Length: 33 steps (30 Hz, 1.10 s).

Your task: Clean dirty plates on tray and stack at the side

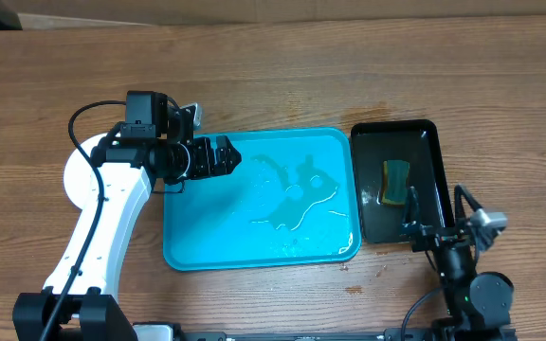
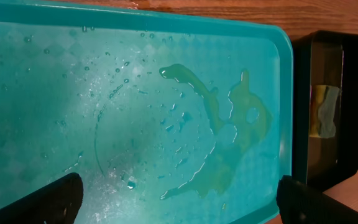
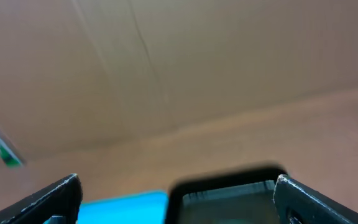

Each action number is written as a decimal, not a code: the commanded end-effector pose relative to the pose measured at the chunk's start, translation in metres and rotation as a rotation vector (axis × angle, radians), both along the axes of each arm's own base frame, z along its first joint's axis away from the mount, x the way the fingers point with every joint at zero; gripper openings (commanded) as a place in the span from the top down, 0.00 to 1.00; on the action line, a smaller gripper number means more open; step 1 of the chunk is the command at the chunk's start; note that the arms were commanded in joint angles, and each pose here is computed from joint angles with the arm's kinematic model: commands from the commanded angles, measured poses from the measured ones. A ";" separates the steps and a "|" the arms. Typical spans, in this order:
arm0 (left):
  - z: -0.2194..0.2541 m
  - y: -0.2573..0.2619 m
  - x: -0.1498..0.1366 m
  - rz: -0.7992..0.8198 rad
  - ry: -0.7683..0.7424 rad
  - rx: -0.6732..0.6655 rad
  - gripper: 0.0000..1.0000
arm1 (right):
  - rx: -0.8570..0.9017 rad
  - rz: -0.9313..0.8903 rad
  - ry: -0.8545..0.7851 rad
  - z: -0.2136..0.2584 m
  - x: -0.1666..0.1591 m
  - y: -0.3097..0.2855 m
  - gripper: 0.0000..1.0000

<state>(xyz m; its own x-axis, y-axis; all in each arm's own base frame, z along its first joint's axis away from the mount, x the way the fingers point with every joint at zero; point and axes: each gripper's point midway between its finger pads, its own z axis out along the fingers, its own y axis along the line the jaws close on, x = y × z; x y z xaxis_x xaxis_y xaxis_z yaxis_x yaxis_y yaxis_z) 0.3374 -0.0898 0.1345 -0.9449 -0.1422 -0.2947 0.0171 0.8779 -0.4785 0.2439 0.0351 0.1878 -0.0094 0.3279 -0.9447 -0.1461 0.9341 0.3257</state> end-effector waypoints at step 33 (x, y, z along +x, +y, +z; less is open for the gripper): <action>0.026 -0.001 0.001 -0.022 -0.091 0.004 0.00 | -0.006 0.024 0.063 -0.018 -0.001 0.004 0.00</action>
